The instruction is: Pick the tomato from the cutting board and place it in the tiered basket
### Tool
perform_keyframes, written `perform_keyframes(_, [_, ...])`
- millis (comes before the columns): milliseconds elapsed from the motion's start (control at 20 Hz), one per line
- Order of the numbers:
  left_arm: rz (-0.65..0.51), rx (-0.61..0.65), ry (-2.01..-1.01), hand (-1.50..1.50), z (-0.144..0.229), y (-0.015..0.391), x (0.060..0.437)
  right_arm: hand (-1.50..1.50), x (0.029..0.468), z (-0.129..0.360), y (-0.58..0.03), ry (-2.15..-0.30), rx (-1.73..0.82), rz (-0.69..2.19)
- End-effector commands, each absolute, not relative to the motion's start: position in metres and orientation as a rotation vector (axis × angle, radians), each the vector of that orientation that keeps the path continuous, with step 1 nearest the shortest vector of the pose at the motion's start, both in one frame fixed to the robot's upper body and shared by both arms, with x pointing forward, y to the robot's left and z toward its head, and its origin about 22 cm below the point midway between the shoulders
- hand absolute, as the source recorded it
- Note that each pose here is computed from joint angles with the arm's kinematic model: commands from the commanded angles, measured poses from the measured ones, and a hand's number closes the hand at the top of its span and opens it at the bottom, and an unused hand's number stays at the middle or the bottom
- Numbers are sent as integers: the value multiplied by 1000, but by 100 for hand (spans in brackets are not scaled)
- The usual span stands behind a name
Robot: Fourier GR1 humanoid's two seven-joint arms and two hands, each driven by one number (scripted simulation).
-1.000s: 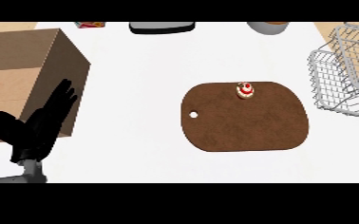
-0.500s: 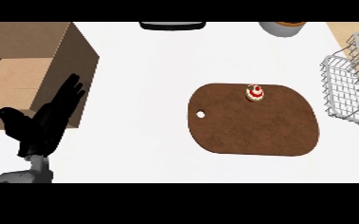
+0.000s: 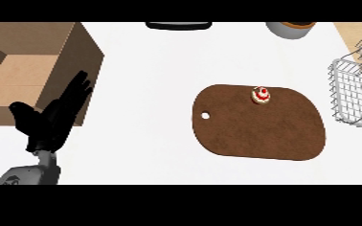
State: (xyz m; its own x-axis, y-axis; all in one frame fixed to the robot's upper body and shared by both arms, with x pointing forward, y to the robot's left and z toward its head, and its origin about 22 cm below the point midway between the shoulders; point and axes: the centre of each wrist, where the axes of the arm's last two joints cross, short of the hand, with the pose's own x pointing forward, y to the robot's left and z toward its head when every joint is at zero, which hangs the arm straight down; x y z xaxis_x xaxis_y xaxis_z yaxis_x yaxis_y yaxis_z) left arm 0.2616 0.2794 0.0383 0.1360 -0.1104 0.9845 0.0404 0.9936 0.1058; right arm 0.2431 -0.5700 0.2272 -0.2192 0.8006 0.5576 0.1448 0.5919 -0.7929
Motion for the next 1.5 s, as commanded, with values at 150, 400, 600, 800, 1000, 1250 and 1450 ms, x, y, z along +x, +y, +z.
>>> perform_keyframes(150, [-103, 74, -1424, 0, 38, 306, 262, 150, 266, 205, -561, -1636, -750, 782])
perform_keyframes(400, [-114, 78, -1441, 0, 28, 290, 258, 150, 296, 199, -549, -1640, -769, 773])
perform_keyframes(600, [-104, 47, -1427, 0, 45, 284, 271, 150, 303, 162, -541, -1646, -819, 784])
perform_keyframes(800, [-92, 67, -1426, 0, 49, 277, 257, 150, 319, 171, -532, -1656, -855, 758])
perform_keyframes(1000, [-102, 69, -1418, 0, 46, 281, 263, 150, 326, 147, -524, -1767, -862, 570])
perform_keyframes(1250, [-102, 48, -1420, 0, 41, 297, 265, -150, 349, 160, -508, -1771, -811, 580])
perform_keyframes(1450, [-110, 54, -1446, 0, 38, 286, 264, -150, 344, 148, -513, -1775, -851, 614])
